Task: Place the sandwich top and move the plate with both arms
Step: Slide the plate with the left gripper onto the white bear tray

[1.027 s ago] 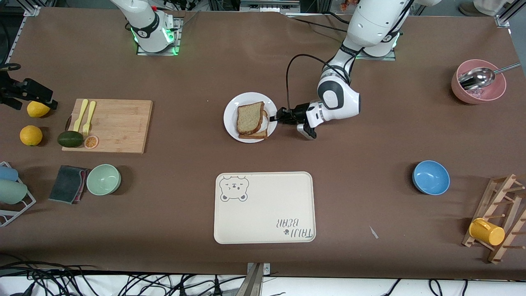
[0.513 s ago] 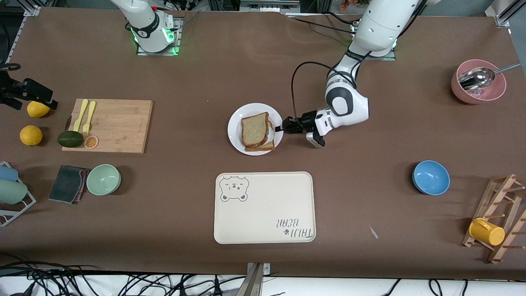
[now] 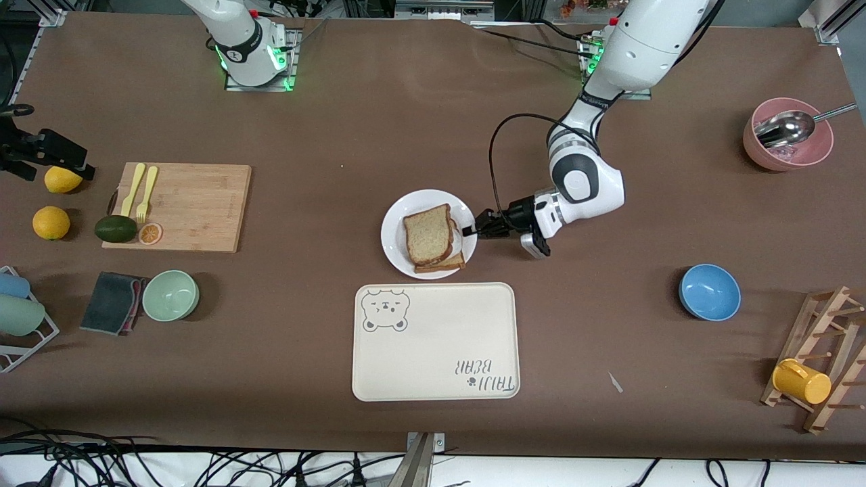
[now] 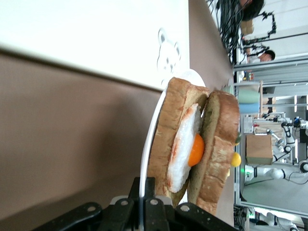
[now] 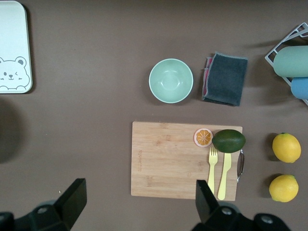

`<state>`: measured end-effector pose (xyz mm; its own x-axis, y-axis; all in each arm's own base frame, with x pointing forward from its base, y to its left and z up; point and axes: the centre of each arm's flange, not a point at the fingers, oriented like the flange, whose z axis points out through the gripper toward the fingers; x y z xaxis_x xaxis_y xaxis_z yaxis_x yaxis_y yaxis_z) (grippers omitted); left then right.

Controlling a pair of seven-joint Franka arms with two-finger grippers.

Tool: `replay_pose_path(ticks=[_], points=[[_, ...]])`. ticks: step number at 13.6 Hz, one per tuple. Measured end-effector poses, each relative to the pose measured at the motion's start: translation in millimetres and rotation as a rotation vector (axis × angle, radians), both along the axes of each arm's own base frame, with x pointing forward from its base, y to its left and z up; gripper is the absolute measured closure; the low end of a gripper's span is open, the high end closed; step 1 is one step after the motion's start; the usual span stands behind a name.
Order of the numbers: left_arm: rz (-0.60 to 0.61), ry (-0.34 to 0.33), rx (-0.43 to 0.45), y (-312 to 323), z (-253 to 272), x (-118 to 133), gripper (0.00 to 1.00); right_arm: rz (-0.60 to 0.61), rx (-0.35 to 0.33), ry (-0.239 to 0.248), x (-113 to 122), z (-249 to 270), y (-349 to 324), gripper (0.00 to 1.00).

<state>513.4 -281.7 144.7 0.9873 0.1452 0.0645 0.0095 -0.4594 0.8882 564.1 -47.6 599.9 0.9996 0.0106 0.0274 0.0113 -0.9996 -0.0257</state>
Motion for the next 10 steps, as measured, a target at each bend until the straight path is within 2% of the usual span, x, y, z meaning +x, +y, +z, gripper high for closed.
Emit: replay_pose_path(ticks=[6, 10], points=[[0.067, 0.022, -0.001, 25, 30, 66, 0.95, 0.0, 0.0, 0.0, 0, 0, 0, 0.0], [0.108, 0.034, 0.002, 33, 6, 96, 0.95, 0.0, 0.0, 0.001, 0, 0, 0, 0.0]])
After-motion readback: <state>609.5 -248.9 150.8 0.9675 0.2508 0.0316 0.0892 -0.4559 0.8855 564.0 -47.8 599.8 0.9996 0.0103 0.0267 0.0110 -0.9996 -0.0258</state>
